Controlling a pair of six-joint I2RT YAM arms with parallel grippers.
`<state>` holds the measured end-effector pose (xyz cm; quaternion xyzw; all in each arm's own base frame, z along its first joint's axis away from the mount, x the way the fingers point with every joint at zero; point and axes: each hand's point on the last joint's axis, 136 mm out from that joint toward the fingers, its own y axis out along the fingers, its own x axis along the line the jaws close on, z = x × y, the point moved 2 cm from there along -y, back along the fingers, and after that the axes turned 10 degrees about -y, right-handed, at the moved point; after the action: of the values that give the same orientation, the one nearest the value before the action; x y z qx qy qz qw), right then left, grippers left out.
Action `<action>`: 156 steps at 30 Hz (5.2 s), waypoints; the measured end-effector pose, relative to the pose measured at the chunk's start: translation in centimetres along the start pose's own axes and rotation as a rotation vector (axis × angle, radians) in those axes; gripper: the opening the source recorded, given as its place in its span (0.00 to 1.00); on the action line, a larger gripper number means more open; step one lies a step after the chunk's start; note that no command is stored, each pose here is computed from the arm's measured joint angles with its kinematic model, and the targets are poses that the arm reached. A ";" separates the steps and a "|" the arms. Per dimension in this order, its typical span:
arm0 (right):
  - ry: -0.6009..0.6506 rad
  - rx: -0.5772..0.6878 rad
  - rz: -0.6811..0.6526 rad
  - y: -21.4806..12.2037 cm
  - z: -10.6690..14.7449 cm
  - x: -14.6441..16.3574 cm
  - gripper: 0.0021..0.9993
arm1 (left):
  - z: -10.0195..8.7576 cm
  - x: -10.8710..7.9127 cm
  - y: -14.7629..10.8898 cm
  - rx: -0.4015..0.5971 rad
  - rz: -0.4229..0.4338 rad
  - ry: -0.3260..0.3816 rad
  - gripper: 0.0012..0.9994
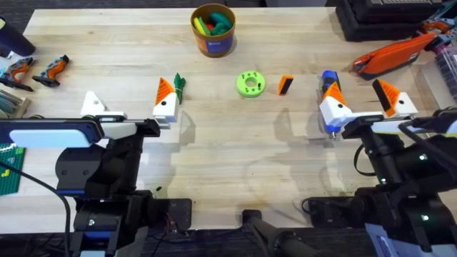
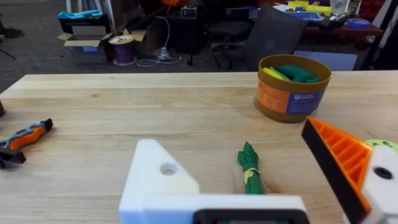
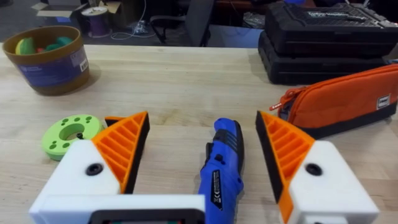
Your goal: Pick up the gripper from the table and insert it into the empty holder that is missing its gripper. Then pick up a screw, insert it into the mounting hole, and use the screwdriver to tighten it. Finally, clean up the table by picking up the vegetable and placing it into the bucket.
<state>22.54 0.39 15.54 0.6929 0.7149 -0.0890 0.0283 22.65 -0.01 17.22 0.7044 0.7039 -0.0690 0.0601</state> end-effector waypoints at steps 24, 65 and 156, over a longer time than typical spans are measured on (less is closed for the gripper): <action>0.035 -0.172 0.016 -2.9 -9.1 -1.3 0.99 | -9.4 -1.5 -2.4 -0.134 0.008 -0.007 0.99; 0.075 1.074 -0.163 0.3 -5.2 -0.7 0.99 | -0.2 0.4 4.6 1.254 -0.258 0.003 0.99; 0.076 1.096 -0.166 0.6 -4.7 -0.6 0.99 | 0.6 -2.3 11.7 1.284 -0.197 -0.029 0.01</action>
<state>23.57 0.57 20.20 0.5503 0.6166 -0.4251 -0.3692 34.37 -2.37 16.93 0.5315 0.5830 -0.4908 -0.3698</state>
